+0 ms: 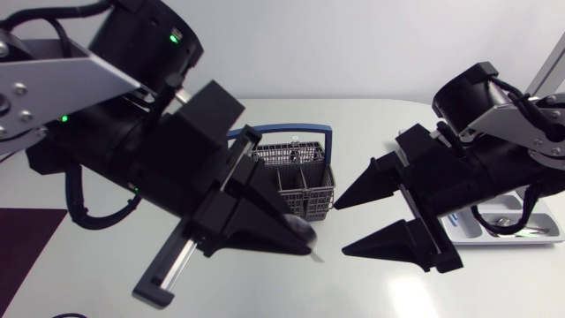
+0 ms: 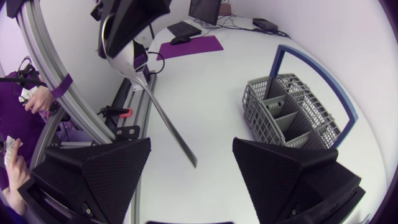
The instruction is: Sort the cutlery from the basket into the organizer compartments.
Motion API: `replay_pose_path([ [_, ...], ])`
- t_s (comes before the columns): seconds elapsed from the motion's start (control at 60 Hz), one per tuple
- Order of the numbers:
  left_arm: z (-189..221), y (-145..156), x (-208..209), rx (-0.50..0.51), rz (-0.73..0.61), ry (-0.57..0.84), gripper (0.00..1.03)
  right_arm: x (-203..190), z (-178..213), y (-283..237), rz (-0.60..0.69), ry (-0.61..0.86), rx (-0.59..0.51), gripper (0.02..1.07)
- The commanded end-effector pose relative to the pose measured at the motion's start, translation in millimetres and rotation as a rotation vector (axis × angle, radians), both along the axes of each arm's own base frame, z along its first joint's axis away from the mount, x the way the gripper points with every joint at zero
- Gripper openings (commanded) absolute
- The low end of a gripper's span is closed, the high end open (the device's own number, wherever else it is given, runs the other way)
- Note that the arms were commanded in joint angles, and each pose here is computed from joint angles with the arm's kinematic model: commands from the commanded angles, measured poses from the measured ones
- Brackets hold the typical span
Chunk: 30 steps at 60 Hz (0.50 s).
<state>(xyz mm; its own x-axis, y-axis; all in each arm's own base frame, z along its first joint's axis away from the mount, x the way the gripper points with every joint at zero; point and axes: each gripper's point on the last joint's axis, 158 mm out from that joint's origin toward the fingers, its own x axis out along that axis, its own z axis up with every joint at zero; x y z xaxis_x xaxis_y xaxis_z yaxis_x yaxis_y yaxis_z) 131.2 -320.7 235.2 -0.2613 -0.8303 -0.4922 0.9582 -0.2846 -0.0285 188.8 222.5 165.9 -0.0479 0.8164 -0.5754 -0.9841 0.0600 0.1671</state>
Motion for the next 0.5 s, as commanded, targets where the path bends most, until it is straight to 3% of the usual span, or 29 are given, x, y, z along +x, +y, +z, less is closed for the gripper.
replay_pose_path([
  [0.0,0.7,-3.6,-7.1,-0.008,-0.079,0.006,0.03,-3.7,9.1,4.5,0.069,-0.011,0.032,0.97],
  [0.25,6.3,-11.6,-14.4,-0.038,-0.15,0.032,0.03,-41.7,22.7,13.9,0.287,0.121,0.096,0.96],
  [0.483,14.4,-14.9,-18.1,-0.07,-0.177,0.04,0.03,-57.8,18.9,28.7,0.378,0.188,0.108,0.96],
])
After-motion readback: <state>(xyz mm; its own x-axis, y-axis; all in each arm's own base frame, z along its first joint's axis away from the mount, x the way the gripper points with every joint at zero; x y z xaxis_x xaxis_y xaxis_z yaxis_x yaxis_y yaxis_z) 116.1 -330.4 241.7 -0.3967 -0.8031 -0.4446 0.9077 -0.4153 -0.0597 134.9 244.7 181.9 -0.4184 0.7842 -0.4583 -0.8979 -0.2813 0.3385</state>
